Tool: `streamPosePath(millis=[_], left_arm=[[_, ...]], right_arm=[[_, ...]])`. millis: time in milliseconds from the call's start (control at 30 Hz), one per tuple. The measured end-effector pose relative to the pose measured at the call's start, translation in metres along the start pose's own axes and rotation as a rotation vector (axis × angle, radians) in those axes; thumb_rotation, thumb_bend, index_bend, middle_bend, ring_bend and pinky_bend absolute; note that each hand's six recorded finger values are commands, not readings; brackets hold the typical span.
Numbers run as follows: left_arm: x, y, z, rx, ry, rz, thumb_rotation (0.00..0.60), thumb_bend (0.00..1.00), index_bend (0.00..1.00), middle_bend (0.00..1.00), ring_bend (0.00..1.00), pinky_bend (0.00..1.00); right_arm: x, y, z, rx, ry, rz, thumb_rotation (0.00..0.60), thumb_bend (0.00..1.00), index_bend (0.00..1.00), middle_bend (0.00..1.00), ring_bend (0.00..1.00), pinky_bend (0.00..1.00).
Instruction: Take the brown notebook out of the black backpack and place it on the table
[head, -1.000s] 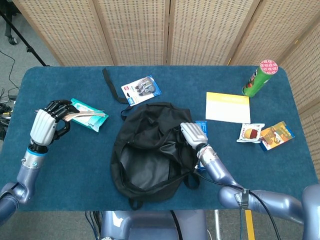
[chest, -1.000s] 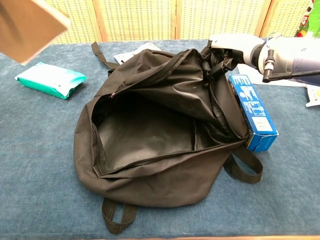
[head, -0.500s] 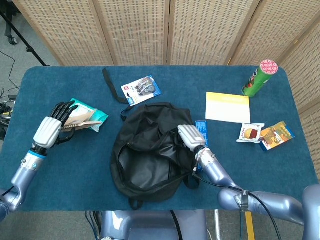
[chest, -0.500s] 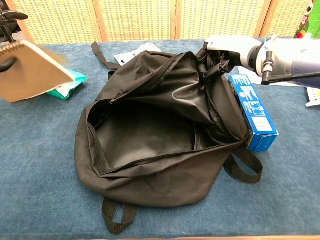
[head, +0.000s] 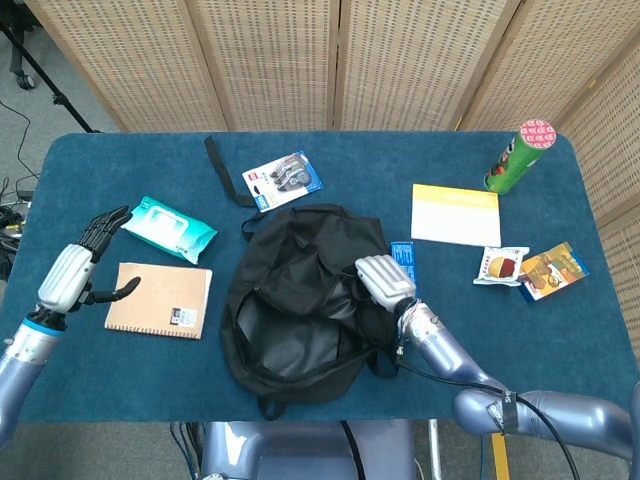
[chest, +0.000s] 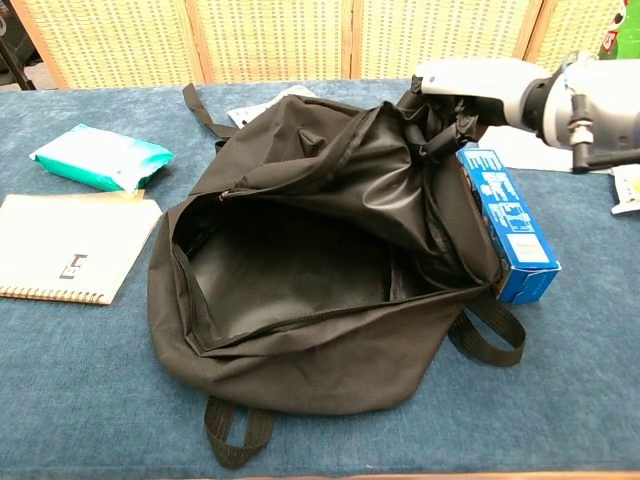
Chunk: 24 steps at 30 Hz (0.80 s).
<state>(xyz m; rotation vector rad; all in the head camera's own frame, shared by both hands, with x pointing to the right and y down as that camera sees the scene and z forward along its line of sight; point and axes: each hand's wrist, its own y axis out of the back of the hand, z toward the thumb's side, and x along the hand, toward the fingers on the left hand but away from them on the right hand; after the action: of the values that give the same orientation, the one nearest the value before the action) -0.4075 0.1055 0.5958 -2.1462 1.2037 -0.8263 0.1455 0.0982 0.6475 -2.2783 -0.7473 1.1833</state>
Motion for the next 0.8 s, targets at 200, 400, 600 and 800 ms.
streamPosePath(millis=[200, 400, 600, 800], left_arm=[[-0.013, 0.030, 0.022, -0.093, -0.026, 0.033, 0.600, 0.25, 0.00, 0.00, 0.00, 0.00], [-0.021, 0.034, 0.018, 0.009, 0.025, 0.070, 0.600, 0.26, 0.00, 0.00, 0.00, 0.00], [-0.036, 0.033, 0.009, 0.075, 0.112, 0.100, 0.600, 0.28, 0.00, 0.00, 0.00, 0.00], [-0.060, 0.033, -0.004, 0.162, 0.229, 0.142, 0.600, 0.30, 0.00, 0.00, 0.00, 0.00]], right_arm=[[0.016, 0.008, 0.006, 0.227, 0.121, -0.027, 0.600, 0.00, 0.41, 0.19, 0.08, 0.35], [0.043, 0.031, 0.009, 0.584, 0.270, -0.118, 0.600, 0.00, 0.31, 0.03, 0.00, 0.20], [0.084, 0.072, -0.017, 0.848, 0.248, -0.222, 0.600, 0.00, 0.24, 0.00, 0.00, 0.14], [0.117, 0.093, -0.047, 0.873, 0.130, -0.290, 0.600, 0.00, 0.11, 0.00, 0.00, 0.11]])
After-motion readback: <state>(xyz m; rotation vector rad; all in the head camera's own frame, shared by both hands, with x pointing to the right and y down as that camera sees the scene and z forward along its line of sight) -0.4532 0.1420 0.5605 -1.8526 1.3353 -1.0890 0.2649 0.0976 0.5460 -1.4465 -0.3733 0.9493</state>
